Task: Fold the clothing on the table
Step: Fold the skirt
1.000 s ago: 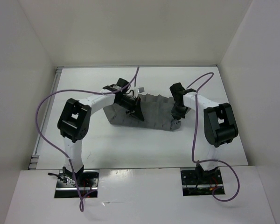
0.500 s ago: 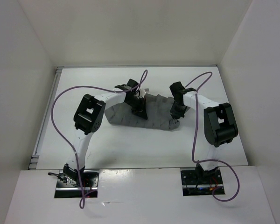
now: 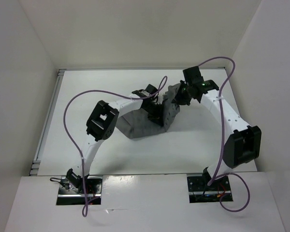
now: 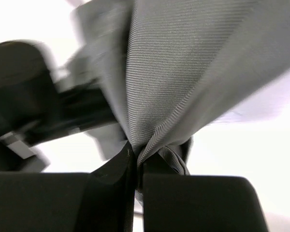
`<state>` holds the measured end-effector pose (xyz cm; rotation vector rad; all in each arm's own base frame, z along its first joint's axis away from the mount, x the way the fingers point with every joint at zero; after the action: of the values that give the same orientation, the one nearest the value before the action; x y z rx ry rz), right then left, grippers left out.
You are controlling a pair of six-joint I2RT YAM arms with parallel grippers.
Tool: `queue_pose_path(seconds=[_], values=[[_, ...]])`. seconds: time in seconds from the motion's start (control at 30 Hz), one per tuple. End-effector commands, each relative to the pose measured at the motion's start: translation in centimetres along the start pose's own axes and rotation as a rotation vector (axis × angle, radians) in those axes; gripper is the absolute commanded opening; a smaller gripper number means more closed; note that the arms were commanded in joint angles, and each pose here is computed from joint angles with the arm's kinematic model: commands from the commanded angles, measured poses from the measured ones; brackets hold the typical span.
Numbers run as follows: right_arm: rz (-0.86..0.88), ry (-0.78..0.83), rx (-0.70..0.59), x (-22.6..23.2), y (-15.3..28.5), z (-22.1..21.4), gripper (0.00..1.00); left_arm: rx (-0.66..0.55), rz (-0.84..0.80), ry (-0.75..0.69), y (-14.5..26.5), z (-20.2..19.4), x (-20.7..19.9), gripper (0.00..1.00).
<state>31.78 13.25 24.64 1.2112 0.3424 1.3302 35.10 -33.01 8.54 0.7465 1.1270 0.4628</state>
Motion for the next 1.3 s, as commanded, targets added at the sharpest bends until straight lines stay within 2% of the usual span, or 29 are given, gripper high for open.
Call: queue_pose_path(seconds=[0.0, 0.17, 0.23, 0.27, 0.3, 0.33, 0.37, 0.53, 0.67, 0.77, 0.9, 1.13, 1.27], values=[[0.2, 0.007, -0.057, 2.8, 4.2, 1.7, 0.0, 0.096, 0.059, 0.02, -3.2, -1.4, 0.7, 0.05], [0.22, 0.0, -0.041, 3.0, 4.3, 1.6, 0.0, 0.067, 0.011, 0.002, -2.8, 0.9, -1.0, 0.07], [0.205, 0.007, -0.042, 2.8, 4.3, 1.5, 0.0, 0.032, 0.002, 0.026, -0.8, 1.7, -0.8, 0.18], [0.196, 0.018, -0.034, 2.5, 4.0, 1.3, 0.0, -0.026, -0.013, 0.016, 1.6, 2.5, -1.9, 0.21], [0.184, 0.016, -0.021, 2.3, 3.8, 1.0, 0.0, -0.056, -0.007, 0.045, 2.9, 2.6, -0.7, 0.26], [0.178, 0.027, -0.015, 2.0, 3.6, 0.8, 0.0, -0.118, -0.02, 0.022, 5.8, 3.2, -1.8, 0.44], [0.171, 0.026, -0.007, 1.9, 3.6, 0.7, 0.0, -0.148, -0.009, 0.038, 7.4, 3.4, -1.6, 0.46], [0.124, 0.051, 0.016, 1.3, 2.4, 0.5, 0.0, -0.375, 0.135, 0.132, 17.3, 3.9, 1.8, 0.51], [0.093, 0.067, 0.035, 1.3, 1.5, 0.8, 0.0, -0.478, 0.326, 0.275, 21.1, 2.0, 6.8, 0.51], [0.078, 0.073, 0.047, 1.4, 1.0, 0.6, 0.0, -0.484, 0.465, 0.404, 22.0, -0.3, 11.1, 0.5], [0.079, 0.09, 0.046, 2.3, 1.0, 0.6, 0.0, -0.402, 0.522, 0.498, 20.3, -2.0, 14.9, 0.43], [0.029, 0.16, 0.079, 3.9, -0.9, -0.3, 0.0, -0.355, 0.49, 0.51, 16.8, -2.4, 15.5, 0.38], [0.021, 0.199, 0.098, 5.6, -2.3, -1.0, 0.0, -0.327, 0.403, 0.495, 14.8, -2.1, 14.5, 0.36]])
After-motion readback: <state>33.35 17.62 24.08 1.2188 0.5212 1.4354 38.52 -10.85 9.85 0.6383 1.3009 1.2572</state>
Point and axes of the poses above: each gripper's point midway between its finger pads, its own y axis back along the fingers, its own x axis along the line the jaws close on, z = x × y, the point moved 8 cm from there along y, back along the fingers, and after that the axes turned 1 degree about -y, right-handed, at the moved point
